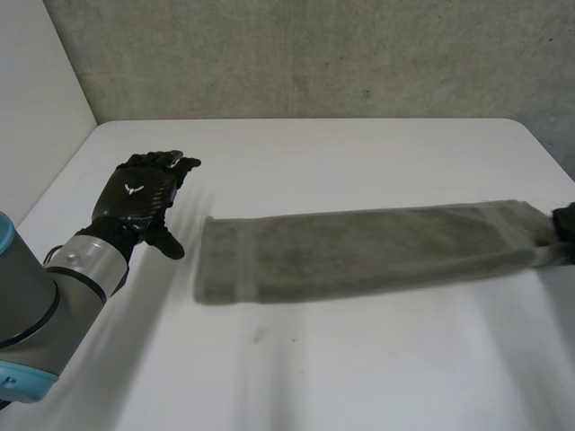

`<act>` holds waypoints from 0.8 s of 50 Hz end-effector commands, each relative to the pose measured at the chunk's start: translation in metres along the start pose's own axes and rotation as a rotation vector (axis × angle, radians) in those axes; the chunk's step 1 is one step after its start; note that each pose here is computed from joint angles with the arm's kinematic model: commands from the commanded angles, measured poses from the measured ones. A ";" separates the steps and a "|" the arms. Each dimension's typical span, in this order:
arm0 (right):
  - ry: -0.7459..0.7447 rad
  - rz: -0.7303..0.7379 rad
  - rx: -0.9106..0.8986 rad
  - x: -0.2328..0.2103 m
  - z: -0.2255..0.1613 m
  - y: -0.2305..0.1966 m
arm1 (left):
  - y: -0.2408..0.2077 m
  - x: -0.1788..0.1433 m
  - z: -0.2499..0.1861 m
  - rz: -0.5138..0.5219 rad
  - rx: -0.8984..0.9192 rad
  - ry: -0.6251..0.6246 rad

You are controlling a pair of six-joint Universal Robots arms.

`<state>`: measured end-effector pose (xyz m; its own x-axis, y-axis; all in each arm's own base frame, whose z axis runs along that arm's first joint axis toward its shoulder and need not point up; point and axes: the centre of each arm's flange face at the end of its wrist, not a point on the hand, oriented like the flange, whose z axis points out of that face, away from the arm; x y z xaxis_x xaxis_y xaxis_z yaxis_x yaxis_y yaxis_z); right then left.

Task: Fold the towel.

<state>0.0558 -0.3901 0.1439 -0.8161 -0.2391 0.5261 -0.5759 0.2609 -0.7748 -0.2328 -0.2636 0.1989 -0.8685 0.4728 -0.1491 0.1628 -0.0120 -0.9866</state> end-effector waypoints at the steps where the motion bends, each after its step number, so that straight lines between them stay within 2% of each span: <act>1: 0.081 -0.061 -0.001 0.043 -0.007 -0.012 | -0.002 0.000 0.000 0.000 0.006 -0.001; 3: 0.076 -0.076 0.004 0.046 -0.008 -0.021 | -0.006 0.000 0.000 0.002 0.016 0.000; 5: 0.027 -0.104 0.065 0.030 -0.014 -0.056 | -0.009 0.002 0.001 0.003 0.026 0.006; 6: 0.027 -0.105 0.066 0.030 -0.014 -0.057 | -0.009 0.002 0.001 0.003 0.026 0.006; 8: -0.063 -0.147 0.217 -0.016 -0.029 -0.116 | -0.014 0.006 0.001 0.008 0.042 0.016; 9: -0.064 -0.147 0.218 -0.016 -0.029 -0.116 | -0.026 0.009 0.002 0.013 0.077 0.027; 11: -0.149 -0.162 0.358 -0.065 -0.049 -0.164 | -0.043 0.011 0.005 0.020 0.131 0.027; 12: -0.150 -0.162 0.358 -0.065 -0.049 -0.165 | -0.055 0.010 0.008 0.023 0.163 0.008; 13: -0.205 -0.174 0.431 -0.103 -0.066 -0.190 | -0.055 0.010 0.008 0.023 0.164 0.008; 14: -0.206 -0.174 0.431 -0.103 -0.067 -0.190 | -0.066 0.009 0.010 0.025 0.188 -0.012; 16: -0.325 -0.208 0.544 -0.175 -0.104 -0.222 | -0.076 0.009 0.011 0.024 0.209 -0.034; 17: -0.326 -0.208 0.545 -0.176 -0.104 -0.222 | -0.086 0.009 0.012 0.022 0.227 -0.055; 19: -0.469 -0.253 0.619 -0.247 -0.146 -0.229 | -0.094 0.009 0.013 0.018 0.242 -0.074; 22: -0.526 -0.272 0.630 -0.273 -0.159 -0.225 | -0.106 0.010 0.013 -0.005 0.261 -0.102; 24: -0.634 -0.307 0.606 -0.317 -0.174 -0.202 | -0.110 0.012 0.013 -0.031 0.271 -0.107; 27: -0.684 -0.327 0.586 -0.337 -0.182 -0.189 | -0.108 0.015 0.013 -0.078 0.268 -0.094; 28: -0.736 -0.348 0.570 -0.356 -0.191 -0.174 | -0.105 0.016 0.014 -0.097 0.265 -0.087; 33: -0.765 -0.367 0.520 -0.370 -0.192 -0.154 | -0.096 0.018 0.018 -0.116 0.240 -0.078; 40: -0.728 -0.318 0.506 -0.356 -0.193 -0.164 | -0.092 0.019 0.020 -0.120 0.228 -0.075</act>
<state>0.4384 -0.1590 0.1367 -0.2393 -0.8119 0.5325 -0.5410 -0.3439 -0.7675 -0.2728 -0.2699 0.2898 -0.9097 0.4144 -0.0261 -0.0502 -0.1720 -0.9838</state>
